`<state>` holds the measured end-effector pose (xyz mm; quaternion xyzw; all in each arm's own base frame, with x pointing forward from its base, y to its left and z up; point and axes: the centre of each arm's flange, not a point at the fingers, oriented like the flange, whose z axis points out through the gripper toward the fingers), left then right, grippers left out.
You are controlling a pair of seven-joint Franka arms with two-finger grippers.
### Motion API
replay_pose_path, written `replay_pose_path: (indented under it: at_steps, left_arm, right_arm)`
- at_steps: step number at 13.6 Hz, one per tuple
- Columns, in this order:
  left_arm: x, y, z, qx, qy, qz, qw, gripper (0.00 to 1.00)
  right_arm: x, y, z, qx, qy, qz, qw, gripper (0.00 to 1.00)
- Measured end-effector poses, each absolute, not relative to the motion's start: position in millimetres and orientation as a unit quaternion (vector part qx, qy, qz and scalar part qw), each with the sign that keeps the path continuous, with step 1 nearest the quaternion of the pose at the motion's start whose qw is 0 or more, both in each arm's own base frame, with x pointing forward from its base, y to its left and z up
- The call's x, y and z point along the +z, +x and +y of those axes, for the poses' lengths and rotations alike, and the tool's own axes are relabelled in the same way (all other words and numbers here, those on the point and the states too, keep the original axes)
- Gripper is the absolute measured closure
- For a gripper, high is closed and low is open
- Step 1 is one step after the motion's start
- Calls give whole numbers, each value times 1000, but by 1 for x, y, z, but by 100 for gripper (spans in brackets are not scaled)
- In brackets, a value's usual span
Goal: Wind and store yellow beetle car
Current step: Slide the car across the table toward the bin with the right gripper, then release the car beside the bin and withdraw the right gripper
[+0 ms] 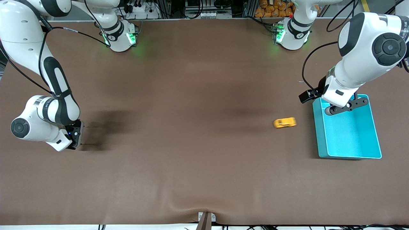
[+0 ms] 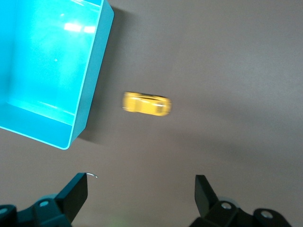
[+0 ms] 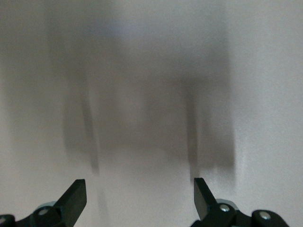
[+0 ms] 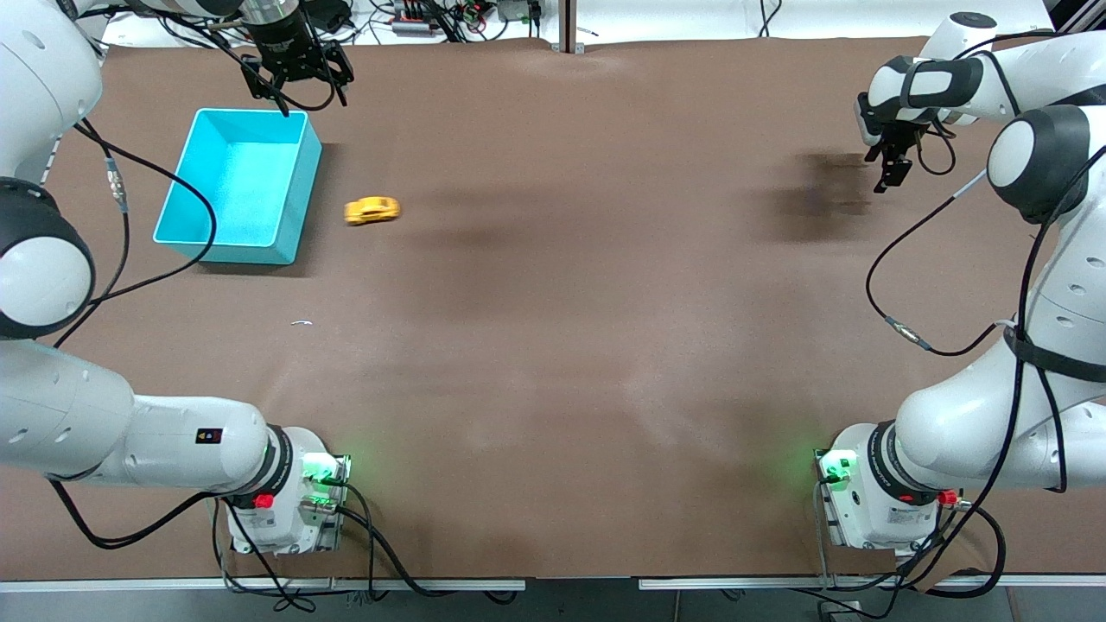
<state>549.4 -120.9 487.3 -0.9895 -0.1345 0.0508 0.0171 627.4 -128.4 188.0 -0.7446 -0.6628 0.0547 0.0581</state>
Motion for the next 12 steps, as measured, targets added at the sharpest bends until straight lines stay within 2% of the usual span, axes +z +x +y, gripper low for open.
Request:
replay_pose_path:
  at_steps: [3,5,7,9,12]
  left_arm:
    - [487,549,-121,51,-989,-135,17,0]
    - [486,549,-121,52,-989,-135,17,0]
    - [486,549,-121,52,-989,-137,18,0]
    - [484,548,-121,54,-985,-162,20,0]
    - [473,547,-121,51,-970,-237,23,0]
  right_arm:
    - [227,638,-145,-2,-803,-587,103,0]
    - [303,656,-146,-8,-840,-528,125,0]
    - [385,663,-141,-18,-873,-472,123,0]
    - [445,655,-137,-25,-902,-415,116,0]
    - [504,632,-122,9,-934,-334,126,0]
